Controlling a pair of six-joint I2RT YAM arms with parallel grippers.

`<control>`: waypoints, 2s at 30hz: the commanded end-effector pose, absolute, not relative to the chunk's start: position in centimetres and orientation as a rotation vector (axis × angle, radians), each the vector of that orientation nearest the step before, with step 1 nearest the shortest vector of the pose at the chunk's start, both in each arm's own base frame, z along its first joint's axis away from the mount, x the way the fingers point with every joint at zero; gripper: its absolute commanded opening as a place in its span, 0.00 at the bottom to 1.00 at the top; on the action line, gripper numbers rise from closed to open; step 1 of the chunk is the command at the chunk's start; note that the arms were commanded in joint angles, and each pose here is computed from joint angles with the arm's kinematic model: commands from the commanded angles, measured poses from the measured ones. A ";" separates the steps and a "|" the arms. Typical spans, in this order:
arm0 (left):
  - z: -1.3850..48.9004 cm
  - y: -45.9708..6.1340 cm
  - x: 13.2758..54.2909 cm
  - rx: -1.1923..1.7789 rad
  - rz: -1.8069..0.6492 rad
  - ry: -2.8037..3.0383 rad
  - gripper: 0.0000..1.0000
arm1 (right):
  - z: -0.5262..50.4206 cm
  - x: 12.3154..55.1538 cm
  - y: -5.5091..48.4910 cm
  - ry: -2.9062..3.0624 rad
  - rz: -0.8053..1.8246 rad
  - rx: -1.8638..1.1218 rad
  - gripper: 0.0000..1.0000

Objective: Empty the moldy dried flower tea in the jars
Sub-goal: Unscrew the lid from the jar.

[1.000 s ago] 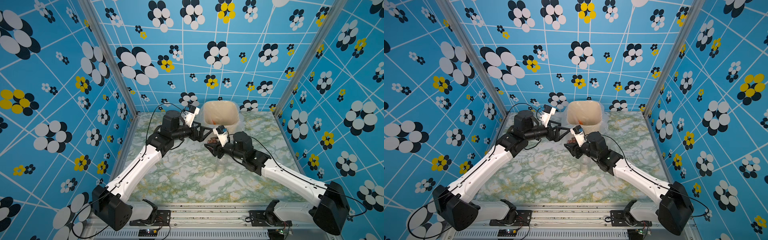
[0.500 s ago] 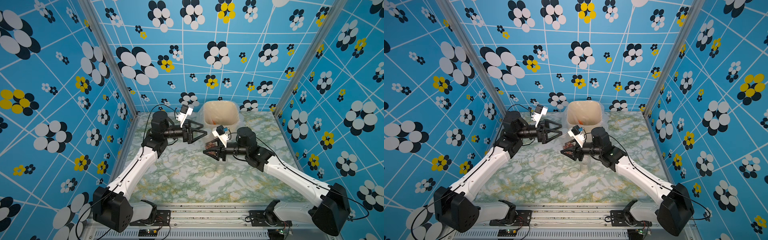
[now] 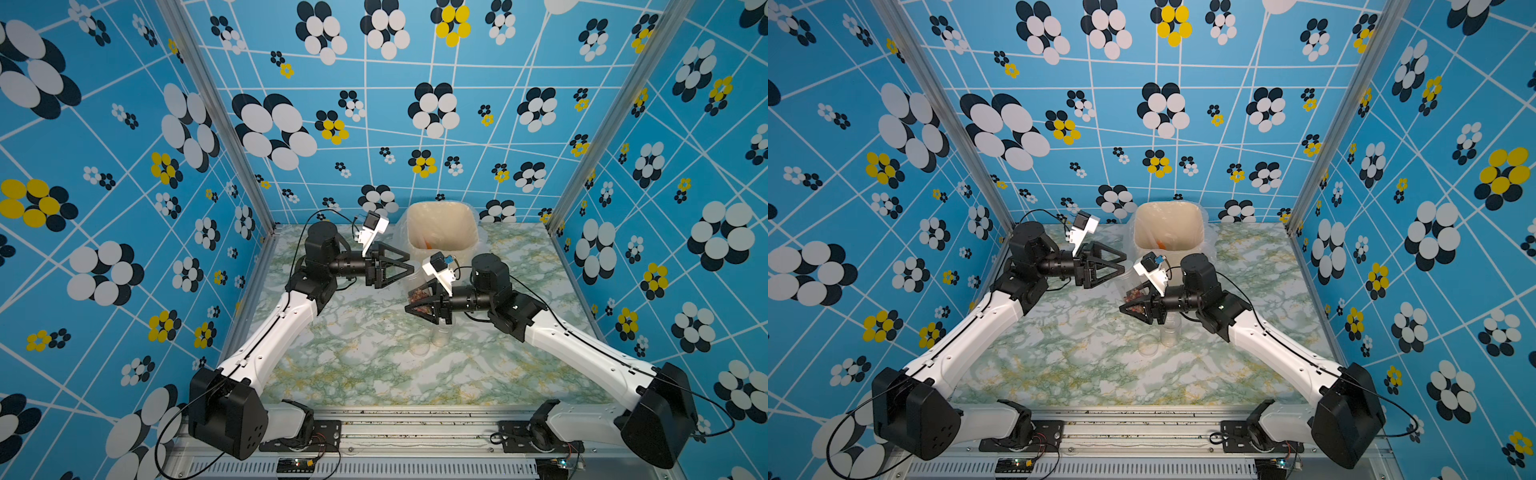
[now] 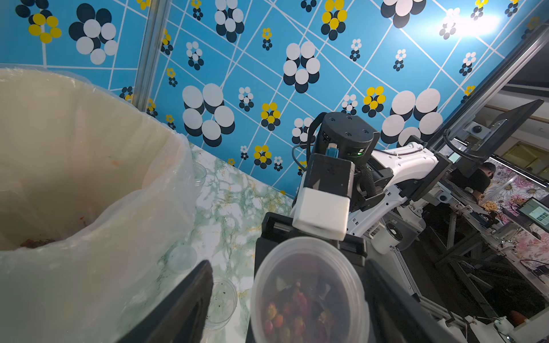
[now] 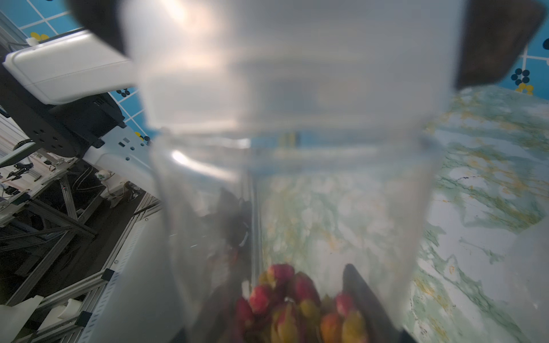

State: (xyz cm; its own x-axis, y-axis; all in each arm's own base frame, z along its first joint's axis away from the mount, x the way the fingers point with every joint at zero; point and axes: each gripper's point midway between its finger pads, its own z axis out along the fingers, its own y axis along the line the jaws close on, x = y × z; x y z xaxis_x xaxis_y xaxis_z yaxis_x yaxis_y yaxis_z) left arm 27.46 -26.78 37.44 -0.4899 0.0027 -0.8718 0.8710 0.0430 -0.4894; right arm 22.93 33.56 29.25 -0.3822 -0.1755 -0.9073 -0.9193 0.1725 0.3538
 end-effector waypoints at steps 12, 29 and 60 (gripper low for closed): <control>37.5 -27.0 27.7 0.881 -1.468 1.631 0.51 | 31.5 23.5 33.8 1.651 1.261 -1.045 0.00; 35.3 -27.2 32.2 0.341 -0.855 1.951 0.36 | 30.1 32.1 29.9 1.743 0.556 -0.600 0.00; 40.7 -26.8 25.9 0.858 -1.486 1.581 0.97 | 32.4 23.4 33.2 1.598 1.232 -1.003 0.00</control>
